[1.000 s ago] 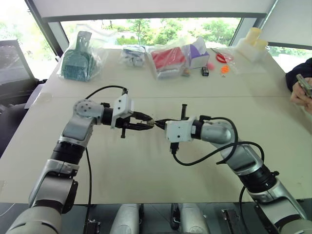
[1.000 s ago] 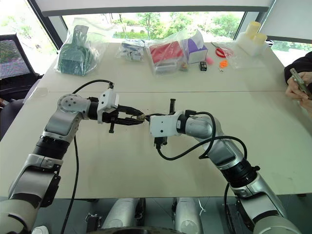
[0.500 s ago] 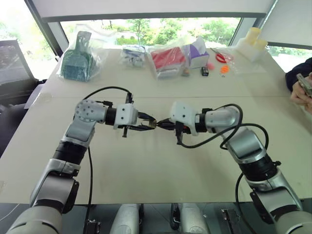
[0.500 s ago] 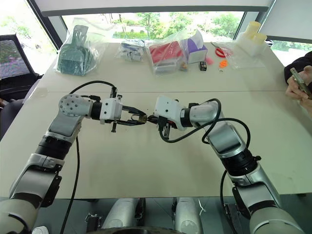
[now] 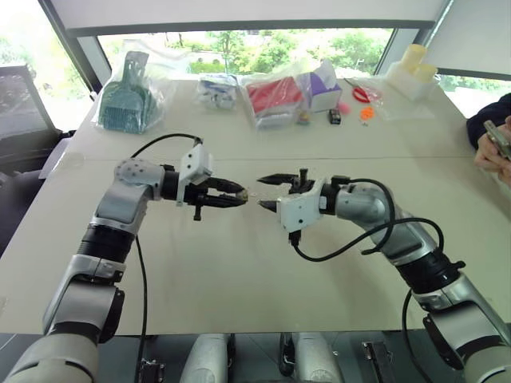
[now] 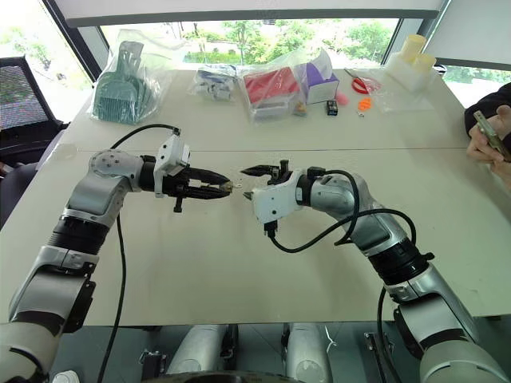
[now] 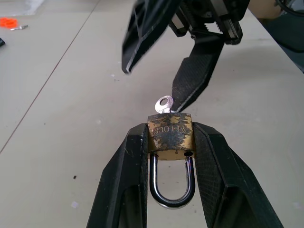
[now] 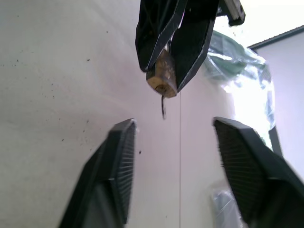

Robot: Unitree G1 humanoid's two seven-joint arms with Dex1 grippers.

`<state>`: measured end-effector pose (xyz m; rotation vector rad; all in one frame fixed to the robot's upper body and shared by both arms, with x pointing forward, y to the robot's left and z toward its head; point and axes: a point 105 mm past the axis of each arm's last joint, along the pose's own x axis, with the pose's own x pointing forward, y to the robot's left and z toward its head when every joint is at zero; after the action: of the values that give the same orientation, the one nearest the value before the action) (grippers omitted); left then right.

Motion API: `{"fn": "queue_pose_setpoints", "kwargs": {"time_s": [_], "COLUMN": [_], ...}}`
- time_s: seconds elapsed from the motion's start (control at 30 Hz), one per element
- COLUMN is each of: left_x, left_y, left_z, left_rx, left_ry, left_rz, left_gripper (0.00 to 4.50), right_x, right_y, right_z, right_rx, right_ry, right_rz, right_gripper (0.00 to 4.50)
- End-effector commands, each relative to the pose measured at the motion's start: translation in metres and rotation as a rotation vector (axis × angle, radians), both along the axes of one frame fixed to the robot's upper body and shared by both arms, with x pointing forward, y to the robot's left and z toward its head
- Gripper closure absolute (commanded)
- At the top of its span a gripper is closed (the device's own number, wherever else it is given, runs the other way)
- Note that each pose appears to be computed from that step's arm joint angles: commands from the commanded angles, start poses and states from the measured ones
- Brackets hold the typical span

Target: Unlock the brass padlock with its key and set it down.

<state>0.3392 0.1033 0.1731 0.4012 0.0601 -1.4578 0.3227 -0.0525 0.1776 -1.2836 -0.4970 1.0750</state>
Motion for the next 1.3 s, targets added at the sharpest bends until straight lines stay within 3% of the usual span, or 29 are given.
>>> {"fn": "queue_pose_setpoints", "kwargs": {"time_s": [0.03, 0.47, 0.57, 0.77, 0.8, 1.27, 1.3], "left_x": [-0.001, 0.0, -0.002, -0.009, -0.009, -0.015, -0.015], "left_y": [-0.002, -0.003, -0.002, 0.0, 0.0, -0.002, -0.002], "left_z": [0.026, 0.033, 0.032, 0.028, 0.028, 0.027, 0.027], "left_rx": [-0.051, -0.091, -0.085, -0.064, -0.064, -0.056, -0.052], "left_ry": [-0.051, -0.011, 0.004, 0.031, 0.034, 0.071, 0.076], "left_rz": [-0.022, -0.032, -0.044, -0.077, -0.079, -0.106, -0.103], "left_gripper": [3.71, 3.71, 3.71, 3.71, 3.71, 3.71, 3.21], "right_x": [-0.004, -0.01, -0.01, -0.009, -0.009, -0.008, -0.007], "right_y": [0.007, 0.028, 0.029, 0.029, 0.029, 0.028, 0.028], "right_z": [0.015, 0.027, 0.027, 0.027, 0.026, 0.023, 0.024], "right_rx": [0.008, 0.064, 0.055, 0.043, 0.043, 0.04, 0.041], "right_ry": [-0.117, -0.267, -0.296, -0.328, -0.33, -0.31, -0.309], "right_rz": [0.06, 0.177, 0.187, 0.2, 0.201, 0.191, 0.189], "right_gripper": [0.03, 0.03, 0.91, 4.13, 4.48, 4.48, 4.49]}}
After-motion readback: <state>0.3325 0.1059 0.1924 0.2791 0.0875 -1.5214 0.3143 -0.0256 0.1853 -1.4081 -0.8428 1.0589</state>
